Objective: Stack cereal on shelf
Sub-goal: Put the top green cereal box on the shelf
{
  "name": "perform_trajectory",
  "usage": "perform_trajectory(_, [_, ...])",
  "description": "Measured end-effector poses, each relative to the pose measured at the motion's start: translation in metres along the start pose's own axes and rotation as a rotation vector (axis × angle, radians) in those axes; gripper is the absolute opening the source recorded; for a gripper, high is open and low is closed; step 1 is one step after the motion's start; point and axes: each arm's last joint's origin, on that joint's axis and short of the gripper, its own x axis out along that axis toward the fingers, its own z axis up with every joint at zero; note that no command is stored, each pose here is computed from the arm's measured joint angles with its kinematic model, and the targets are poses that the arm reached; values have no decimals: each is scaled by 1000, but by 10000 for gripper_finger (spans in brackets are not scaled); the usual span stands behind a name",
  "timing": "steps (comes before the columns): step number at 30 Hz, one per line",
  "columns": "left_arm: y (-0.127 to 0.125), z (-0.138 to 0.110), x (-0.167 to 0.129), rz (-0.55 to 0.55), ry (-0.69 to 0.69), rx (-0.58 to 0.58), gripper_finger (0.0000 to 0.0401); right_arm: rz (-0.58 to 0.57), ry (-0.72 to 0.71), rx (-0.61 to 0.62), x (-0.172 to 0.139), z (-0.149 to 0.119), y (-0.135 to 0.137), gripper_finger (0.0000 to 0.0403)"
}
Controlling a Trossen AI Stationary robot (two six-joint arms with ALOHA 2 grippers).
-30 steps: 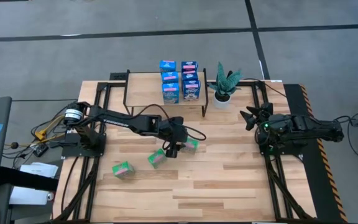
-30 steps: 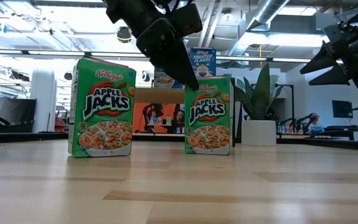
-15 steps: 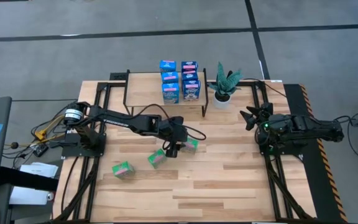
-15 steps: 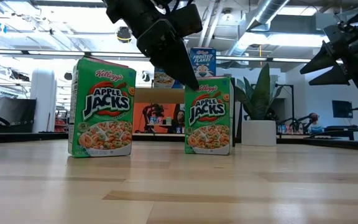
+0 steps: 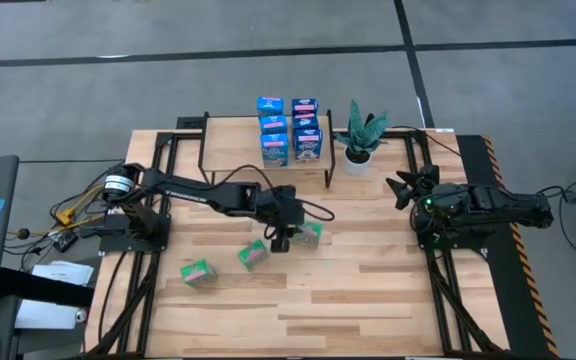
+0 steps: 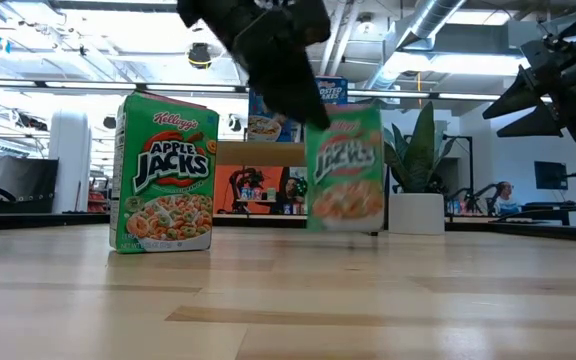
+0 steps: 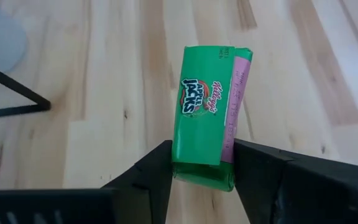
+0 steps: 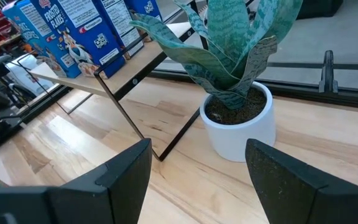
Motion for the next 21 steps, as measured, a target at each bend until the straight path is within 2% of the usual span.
perform_trajectory(5, [5,31,-22,40,37,-70,136,0,0,0,0,0,0,286])
perform_trajectory(11, [11,69,-64,81,82,-97,136,0,0,0,0,0,0,286])
perform_trajectory(21, [24,104,-147,269,170,-128,137,1,0,0,0,0,0,286])
